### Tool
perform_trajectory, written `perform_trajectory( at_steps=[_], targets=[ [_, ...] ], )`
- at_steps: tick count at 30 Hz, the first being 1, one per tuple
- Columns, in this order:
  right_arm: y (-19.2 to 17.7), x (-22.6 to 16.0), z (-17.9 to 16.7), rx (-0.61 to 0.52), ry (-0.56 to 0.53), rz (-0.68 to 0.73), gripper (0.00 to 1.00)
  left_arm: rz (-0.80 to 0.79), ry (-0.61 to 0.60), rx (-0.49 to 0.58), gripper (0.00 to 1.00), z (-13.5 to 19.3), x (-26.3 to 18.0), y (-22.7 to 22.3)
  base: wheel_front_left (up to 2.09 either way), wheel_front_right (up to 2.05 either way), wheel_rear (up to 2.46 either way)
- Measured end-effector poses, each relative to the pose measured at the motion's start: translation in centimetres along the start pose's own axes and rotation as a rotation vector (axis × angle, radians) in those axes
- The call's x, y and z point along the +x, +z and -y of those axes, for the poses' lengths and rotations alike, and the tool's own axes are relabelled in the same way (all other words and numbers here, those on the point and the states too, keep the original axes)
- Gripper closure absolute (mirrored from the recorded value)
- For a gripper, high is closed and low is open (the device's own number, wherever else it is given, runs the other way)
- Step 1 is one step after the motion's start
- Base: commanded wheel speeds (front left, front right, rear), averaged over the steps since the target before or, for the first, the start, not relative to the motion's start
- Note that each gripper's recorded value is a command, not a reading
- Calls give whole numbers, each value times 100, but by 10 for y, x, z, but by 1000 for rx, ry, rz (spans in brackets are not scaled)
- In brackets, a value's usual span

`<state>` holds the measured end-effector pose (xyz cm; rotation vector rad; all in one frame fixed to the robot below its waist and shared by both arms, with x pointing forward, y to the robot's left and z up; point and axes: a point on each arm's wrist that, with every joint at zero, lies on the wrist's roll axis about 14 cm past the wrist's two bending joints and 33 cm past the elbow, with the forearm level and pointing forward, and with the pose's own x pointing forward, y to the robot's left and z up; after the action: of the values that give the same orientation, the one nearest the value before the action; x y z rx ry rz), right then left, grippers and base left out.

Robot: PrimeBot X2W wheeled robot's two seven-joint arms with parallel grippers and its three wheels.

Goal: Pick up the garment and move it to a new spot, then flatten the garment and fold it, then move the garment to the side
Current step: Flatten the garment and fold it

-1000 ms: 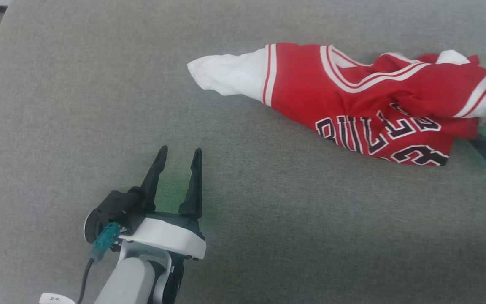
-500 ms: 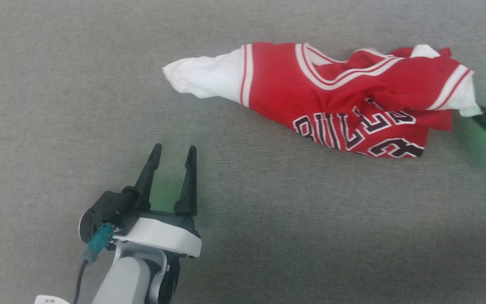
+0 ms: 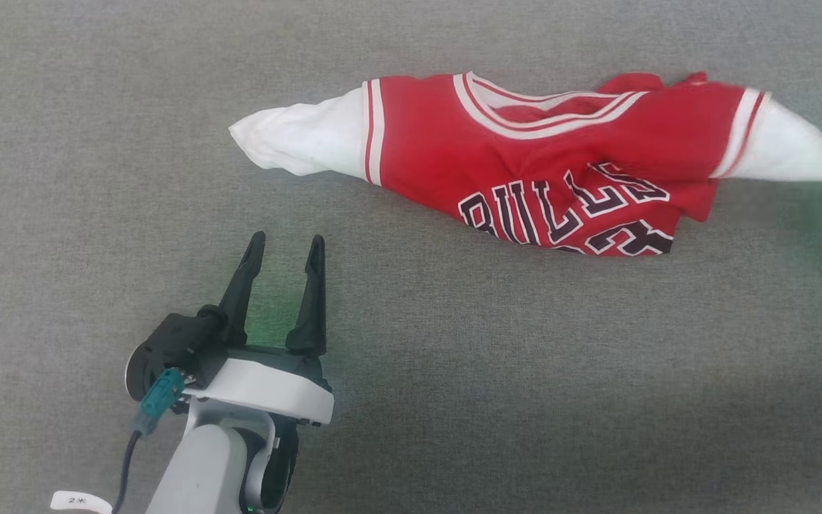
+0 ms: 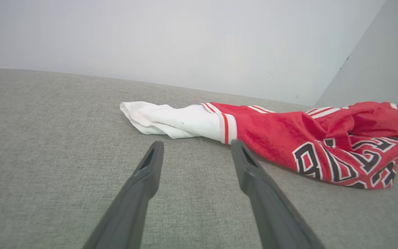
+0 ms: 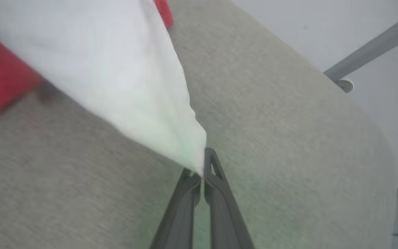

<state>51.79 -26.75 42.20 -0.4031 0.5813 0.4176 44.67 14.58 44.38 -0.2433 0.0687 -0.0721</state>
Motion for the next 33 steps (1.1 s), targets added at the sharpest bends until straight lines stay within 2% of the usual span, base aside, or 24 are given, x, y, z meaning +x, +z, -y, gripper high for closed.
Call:
perform_trajectory(
  at_steps=[6,10,14,18,19,20,21,24,28,33],
  targets=[
    [-43,-29,61,58,-183,-75,100,-4,16,-6,0,-4,0,-3,0,0,0],
    [-79,-46,84,110,-281,-141,100,-10,22,-2,0,-6,1,-5,0,0,0],
    [-99,-54,96,146,-351,-168,100,-16,24,-1,0,-6,1,-8,0,0,0],
    [-110,-50,83,188,-349,-175,100,-19,19,3,0,-5,2,-9,0,0,0],
    [-108,-49,81,193,-349,-160,91,-19,18,4,0,-5,2,-9,0,0,0],
    [-107,-50,81,198,-355,-147,59,-19,17,6,0,-5,2,-9,0,0,0],
    [-105,-52,83,204,-366,-134,2,-20,11,7,0,-4,1,-8,0,0,0],
    [-102,-59,84,228,-391,-91,0,-14,-19,32,0,-3,1,-3,0,0,0],
    [-93,-69,80,331,-424,-2,0,11,-104,101,0,5,12,21,0,0,0],
    [-48,-96,101,468,-502,246,0,6,-277,191,0,38,45,57,0,0,0]
  ],
)
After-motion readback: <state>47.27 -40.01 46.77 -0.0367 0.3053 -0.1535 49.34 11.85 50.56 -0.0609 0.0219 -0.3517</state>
